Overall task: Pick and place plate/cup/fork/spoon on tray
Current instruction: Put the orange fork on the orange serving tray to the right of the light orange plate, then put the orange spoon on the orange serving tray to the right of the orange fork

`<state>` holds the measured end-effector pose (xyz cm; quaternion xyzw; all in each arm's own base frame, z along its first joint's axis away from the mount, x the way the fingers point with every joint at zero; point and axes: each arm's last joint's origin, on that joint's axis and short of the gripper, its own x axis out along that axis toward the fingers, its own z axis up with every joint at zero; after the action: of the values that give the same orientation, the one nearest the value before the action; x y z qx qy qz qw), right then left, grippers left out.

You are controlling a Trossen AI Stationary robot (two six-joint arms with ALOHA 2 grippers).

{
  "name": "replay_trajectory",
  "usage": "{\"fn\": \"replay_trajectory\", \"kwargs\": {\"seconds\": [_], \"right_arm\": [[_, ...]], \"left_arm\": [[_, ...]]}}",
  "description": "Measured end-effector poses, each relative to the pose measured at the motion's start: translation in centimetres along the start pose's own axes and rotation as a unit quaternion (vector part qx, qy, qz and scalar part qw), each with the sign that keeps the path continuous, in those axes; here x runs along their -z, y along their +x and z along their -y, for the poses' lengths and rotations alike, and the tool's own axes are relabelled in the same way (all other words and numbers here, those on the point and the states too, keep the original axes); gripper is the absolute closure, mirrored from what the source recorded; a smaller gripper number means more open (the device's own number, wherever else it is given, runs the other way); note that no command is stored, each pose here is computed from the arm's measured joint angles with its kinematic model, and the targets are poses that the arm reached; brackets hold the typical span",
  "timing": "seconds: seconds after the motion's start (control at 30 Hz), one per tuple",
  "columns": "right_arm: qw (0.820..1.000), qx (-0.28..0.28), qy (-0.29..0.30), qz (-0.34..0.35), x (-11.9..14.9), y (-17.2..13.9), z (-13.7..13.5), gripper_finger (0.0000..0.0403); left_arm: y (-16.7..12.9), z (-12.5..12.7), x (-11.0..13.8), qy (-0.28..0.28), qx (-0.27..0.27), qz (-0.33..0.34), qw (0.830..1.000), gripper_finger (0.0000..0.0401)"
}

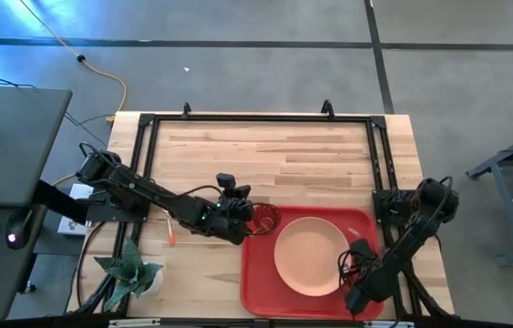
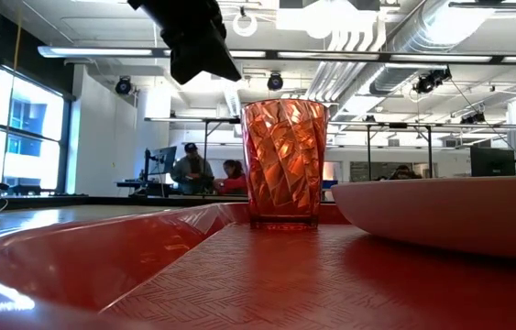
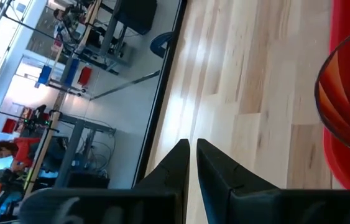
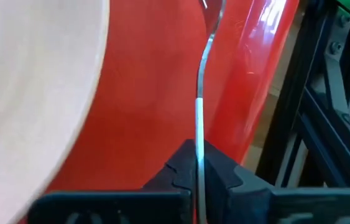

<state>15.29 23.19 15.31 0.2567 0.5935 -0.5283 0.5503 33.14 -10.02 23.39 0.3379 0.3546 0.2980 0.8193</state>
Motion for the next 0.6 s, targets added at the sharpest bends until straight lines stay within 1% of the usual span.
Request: {"fn": "replay_trajectory", "kwargs": {"seconds": [0.13, 0.2, 0.3, 0.37, 0.5, 0.6], "right_arm": [[1.0, -0.004, -0.011, -0.003, 0.1, 0.0, -0.1, 0.0367], [1.0, -0.022, -0.021, -0.008, 0.3, 0.0, -0.4, 0.0342], [0.998, -0.042, -0.046, -0.002, 0.3, -0.1, -0.6, 0.0303], [0.998, -0.037, -0.052, 0.001, 0.3, 0.0, -0.5, 0.0277], [0.997, -0.036, -0.057, 0.022, -0.2, -0.6, 0.1, 0.0235], [0.996, -0.049, -0.057, 0.054, -0.9, -1.3, 0.8, 0.0217]], "left_arm": [[0.0, 0.1, 0.0, 0.0, 0.017, 0.001, 1.0, 0.0382], [0.0, 0.2, 0.0, -0.005, 0.032, 0.002, 0.999, 0.0382], [0.0, 0.4, 0.2, -0.021, 0.072, -0.004, 0.997, 0.0382], [0.1, 0.5, 0.5, -0.03, 0.092, -0.016, 0.995, 0.0382], [0.1, 0.4, 1.1, -0.025, 0.09, -0.04, 0.995, 0.0382], [-0.3, -0.1, 1.6, -0.017, 0.094, -0.052, 0.994, 0.0382]]}}
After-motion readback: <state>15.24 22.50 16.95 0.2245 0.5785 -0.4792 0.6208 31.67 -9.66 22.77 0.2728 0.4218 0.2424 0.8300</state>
